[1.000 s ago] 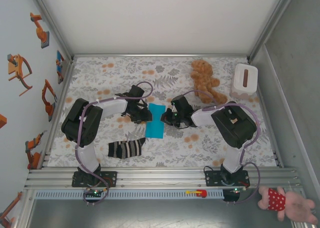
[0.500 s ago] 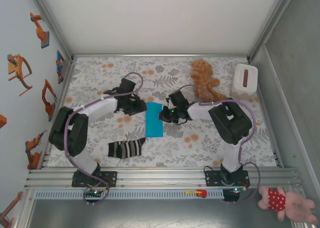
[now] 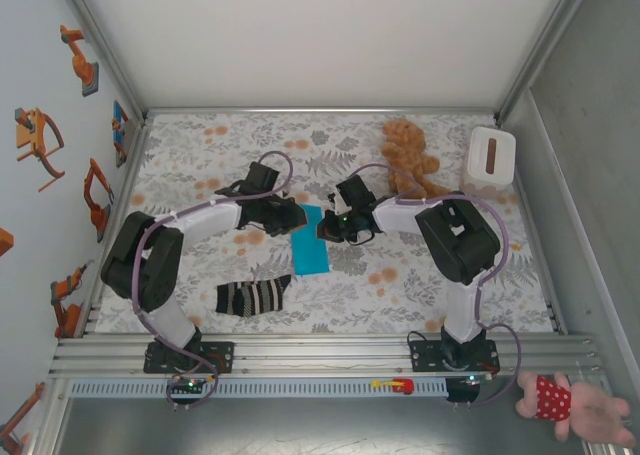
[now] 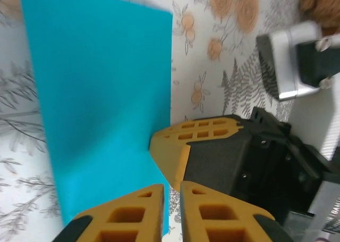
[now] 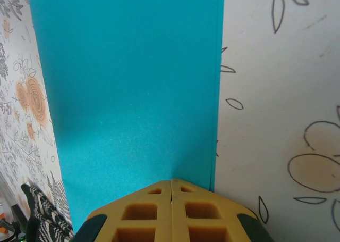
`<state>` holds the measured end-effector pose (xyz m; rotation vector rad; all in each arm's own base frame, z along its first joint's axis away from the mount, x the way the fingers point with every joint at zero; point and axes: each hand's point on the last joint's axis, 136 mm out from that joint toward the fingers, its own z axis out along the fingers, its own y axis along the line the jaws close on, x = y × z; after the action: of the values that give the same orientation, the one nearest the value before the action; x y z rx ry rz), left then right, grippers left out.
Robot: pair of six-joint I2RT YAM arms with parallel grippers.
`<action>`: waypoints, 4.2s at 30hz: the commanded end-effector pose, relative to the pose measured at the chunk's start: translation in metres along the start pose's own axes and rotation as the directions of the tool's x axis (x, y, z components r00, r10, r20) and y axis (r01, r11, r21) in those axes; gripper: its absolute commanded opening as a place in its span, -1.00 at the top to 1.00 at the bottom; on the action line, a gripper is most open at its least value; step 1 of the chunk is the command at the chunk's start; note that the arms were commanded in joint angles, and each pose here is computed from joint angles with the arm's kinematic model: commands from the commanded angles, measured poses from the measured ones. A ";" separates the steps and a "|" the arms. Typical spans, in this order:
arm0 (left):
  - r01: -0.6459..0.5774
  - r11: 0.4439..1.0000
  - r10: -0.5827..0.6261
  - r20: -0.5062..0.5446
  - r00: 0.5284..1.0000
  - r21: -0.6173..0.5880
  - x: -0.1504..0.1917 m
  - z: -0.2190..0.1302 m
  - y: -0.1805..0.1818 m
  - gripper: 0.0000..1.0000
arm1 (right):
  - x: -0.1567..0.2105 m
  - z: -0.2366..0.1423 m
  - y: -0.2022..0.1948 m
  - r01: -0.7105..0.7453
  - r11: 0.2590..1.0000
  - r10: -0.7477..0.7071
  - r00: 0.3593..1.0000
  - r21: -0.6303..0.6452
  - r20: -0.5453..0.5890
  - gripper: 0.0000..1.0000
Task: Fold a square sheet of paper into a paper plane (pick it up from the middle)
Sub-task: First fold the square sheet of paper in half at the center of the table.
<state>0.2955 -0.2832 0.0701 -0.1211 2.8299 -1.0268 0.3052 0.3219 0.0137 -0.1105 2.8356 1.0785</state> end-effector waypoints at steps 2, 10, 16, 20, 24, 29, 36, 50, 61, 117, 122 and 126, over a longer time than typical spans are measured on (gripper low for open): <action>0.032 0.999 -0.032 -0.040 0.999 -0.002 0.008 0.013 -0.005 0.76 | 0.049 0.016 -0.085 -0.120 0.955 0.153 0.982 0.270 -0.107 1.00; 0.052 0.997 -0.057 -0.085 0.995 -0.060 0.014 0.035 0.006 0.85 | 0.052 0.017 -0.092 -0.130 0.945 0.168 0.980 0.299 -0.105 1.00; 0.046 0.996 -0.054 -0.106 0.993 -0.081 0.015 0.043 0.009 0.85 | 0.054 0.017 -0.096 -0.132 0.941 0.175 0.978 0.312 -0.111 1.00; 0.022 0.988 -0.041 -0.119 0.992 -0.156 0.017 0.044 0.025 0.85 | 0.056 0.017 -0.099 -0.134 0.936 0.179 0.977 0.324 -0.112 1.00; -0.010 0.976 -0.020 -0.135 0.991 -0.217 0.020 0.040 0.042 0.85 | 0.061 0.017 -0.105 -0.138 0.928 0.190 0.974 0.347 -0.122 1.00; -0.042 0.968 0.001 -0.166 0.986 -0.247 0.023 0.035 0.060 0.85 | 0.069 0.015 -0.116 -0.149 0.907 0.217 0.967 0.393 -0.134 1.00; -0.049 0.960 -0.001 -0.181 0.983 -0.274 0.018 0.012 0.088 0.85 | 0.088 0.012 -0.135 -0.169 0.874 0.261 0.954 0.455 -0.148 1.00; -0.066 0.998 0.066 0.025 0.997 -0.007 -0.009 -0.016 0.030 0.85 | 0.092 0.011 -0.139 -0.184 0.866 0.280 0.949 0.466 -0.146 1.00; -0.006 0.995 0.011 -0.053 0.999 0.100 -0.007 0.034 0.022 0.84 | 0.095 0.014 -0.142 -0.189 0.863 0.288 0.946 0.468 -0.151 1.00; -0.009 0.996 0.005 0.051 0.999 0.089 -0.066 -0.006 0.070 0.84 | 0.113 0.007 -0.163 -0.187 0.827 0.308 0.939 0.530 -0.149 1.00; -0.075 0.981 0.064 0.066 0.996 0.180 -0.058 -0.006 0.025 0.84 | 0.113 0.008 -0.162 -0.187 0.828 0.309 0.939 0.529 -0.152 1.00; -0.074 0.978 0.072 0.017 0.997 0.193 -0.050 0.018 0.015 0.84 | 0.114 0.009 -0.164 -0.189 0.826 0.314 0.936 0.530 -0.155 1.00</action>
<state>0.3468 -0.2627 0.0514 -0.0101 2.6844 -1.2165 0.2999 0.3170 0.0021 -0.0352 2.8448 1.1021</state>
